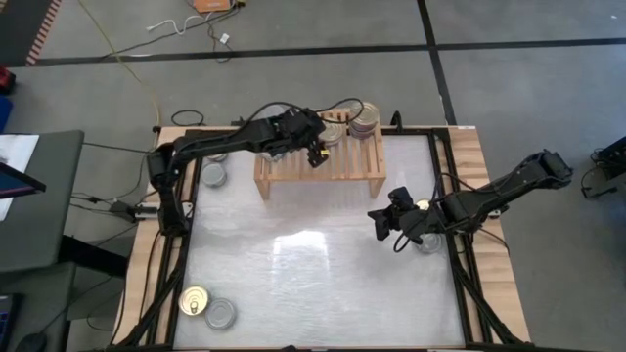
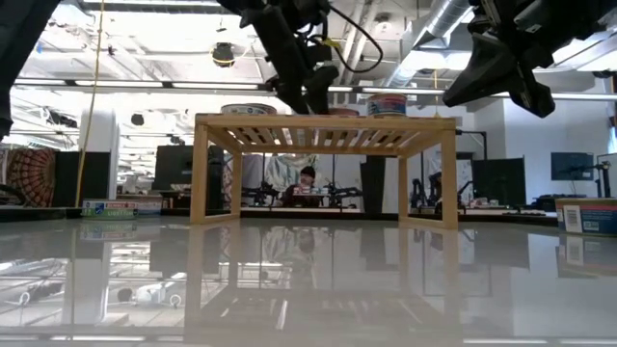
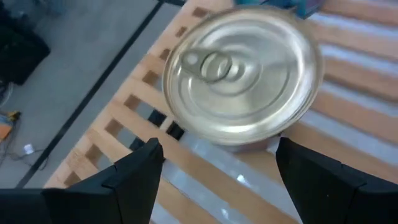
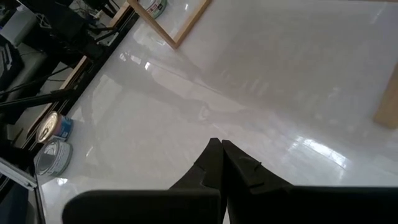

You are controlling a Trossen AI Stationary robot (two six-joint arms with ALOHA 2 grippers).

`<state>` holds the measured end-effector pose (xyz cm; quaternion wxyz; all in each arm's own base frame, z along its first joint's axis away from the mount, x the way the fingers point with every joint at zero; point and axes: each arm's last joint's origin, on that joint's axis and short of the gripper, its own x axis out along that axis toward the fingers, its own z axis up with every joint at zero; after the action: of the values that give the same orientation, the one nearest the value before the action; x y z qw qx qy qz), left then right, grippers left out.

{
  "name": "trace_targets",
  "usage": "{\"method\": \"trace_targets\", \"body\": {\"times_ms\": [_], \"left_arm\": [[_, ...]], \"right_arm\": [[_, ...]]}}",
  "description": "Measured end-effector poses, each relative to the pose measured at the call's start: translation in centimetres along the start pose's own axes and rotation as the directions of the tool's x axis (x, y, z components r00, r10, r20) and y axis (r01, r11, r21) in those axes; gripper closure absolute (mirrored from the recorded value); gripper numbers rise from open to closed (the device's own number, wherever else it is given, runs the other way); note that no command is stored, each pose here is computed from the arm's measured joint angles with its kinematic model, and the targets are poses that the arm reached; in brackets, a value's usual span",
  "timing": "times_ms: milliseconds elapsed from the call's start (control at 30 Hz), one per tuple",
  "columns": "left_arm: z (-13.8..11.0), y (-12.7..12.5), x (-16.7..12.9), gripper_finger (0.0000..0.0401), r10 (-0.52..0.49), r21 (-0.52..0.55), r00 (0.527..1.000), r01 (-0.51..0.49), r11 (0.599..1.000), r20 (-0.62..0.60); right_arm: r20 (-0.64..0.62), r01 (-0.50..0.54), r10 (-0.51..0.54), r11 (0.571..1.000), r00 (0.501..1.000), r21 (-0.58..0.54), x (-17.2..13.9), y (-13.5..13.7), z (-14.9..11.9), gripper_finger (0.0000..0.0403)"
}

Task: Stack canned seafood by type on shelf
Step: Put the blue tuna can on the shelf aligned with the other blue tuna can

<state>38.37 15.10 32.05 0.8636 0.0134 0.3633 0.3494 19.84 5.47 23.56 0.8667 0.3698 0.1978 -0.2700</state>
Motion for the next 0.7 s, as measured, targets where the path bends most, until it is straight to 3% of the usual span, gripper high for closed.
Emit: {"method": "trace_targets", "body": {"times_ms": [700], "left_arm": [[0.96, 0.98, 0.48, 0.0101, 0.034, -0.071, 0.995, -0.028, 0.997, 0.09]], "right_arm": [[0.001, -0.003, 0.003, 1.0, 1.0, 0.003, 0.0, 0.04, 0.01, 0.0378]]}}
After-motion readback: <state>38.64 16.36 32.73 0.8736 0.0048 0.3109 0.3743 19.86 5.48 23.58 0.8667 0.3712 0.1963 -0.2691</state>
